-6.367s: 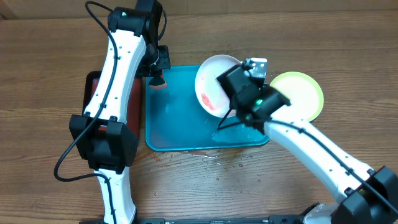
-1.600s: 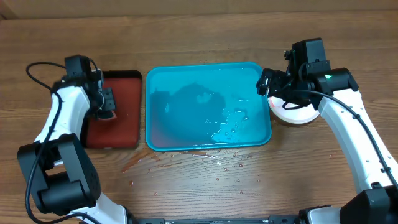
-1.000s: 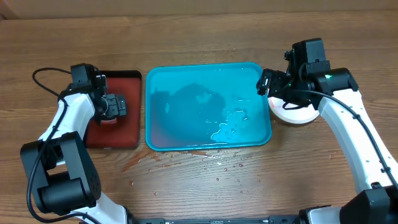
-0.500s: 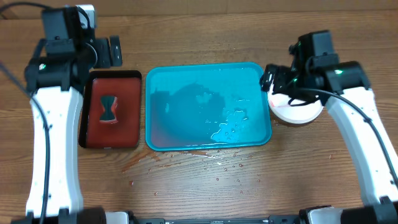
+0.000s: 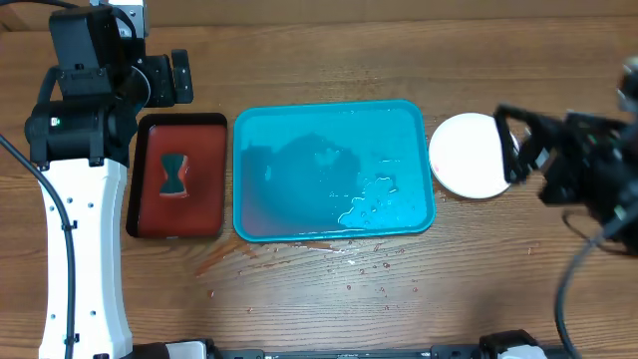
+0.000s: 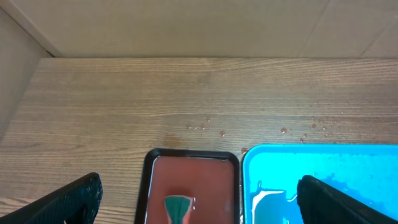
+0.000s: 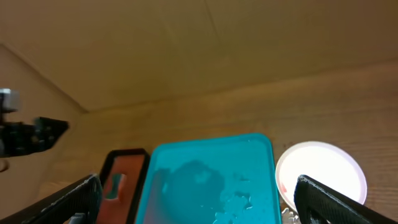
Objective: Clean dirty plates on tray and stack at the side
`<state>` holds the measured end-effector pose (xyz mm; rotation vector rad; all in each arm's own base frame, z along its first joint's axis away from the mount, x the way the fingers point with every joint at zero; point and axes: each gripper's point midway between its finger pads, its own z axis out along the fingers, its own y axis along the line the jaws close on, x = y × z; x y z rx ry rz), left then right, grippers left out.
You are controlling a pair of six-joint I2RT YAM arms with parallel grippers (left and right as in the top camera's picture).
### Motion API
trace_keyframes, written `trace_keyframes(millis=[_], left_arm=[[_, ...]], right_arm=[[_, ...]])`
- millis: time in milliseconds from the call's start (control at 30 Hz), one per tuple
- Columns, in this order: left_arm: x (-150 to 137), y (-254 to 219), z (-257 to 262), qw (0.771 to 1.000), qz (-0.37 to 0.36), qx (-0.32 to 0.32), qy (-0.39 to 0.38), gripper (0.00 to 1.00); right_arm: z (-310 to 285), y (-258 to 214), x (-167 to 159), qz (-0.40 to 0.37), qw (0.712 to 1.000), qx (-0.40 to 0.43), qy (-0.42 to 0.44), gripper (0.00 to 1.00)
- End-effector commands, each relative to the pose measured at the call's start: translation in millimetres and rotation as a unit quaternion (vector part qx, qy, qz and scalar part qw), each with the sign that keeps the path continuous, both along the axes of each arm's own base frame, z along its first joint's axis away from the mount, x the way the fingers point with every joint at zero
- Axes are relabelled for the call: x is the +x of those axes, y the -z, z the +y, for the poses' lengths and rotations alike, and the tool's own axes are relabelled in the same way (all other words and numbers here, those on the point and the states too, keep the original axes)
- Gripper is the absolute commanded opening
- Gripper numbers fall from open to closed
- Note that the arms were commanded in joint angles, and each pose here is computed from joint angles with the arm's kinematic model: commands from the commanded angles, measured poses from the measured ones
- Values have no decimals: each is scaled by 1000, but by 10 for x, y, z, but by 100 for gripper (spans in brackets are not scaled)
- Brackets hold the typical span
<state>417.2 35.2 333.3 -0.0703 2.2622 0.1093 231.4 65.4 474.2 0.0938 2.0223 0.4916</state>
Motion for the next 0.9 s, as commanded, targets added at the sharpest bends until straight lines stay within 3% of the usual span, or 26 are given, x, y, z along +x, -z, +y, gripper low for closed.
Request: trace_keyframes(millis=[0, 333, 567, 867], left_arm=[[1, 22, 14, 1000, 3, -3, -3, 100], [1, 22, 14, 1000, 3, -3, -3, 100], [1, 22, 14, 1000, 3, -3, -3, 100], [1, 22, 14, 1000, 3, -3, -3, 100]], right_arm=[[-21, -43, -72, -11, 1000, -3, 1, 100], [-58, 70, -202, 12, 1000, -9, 5, 100], [-390, 253, -73, 21, 995, -36, 90, 100], [-334, 649, 103, -93, 992, -62, 53, 100]])
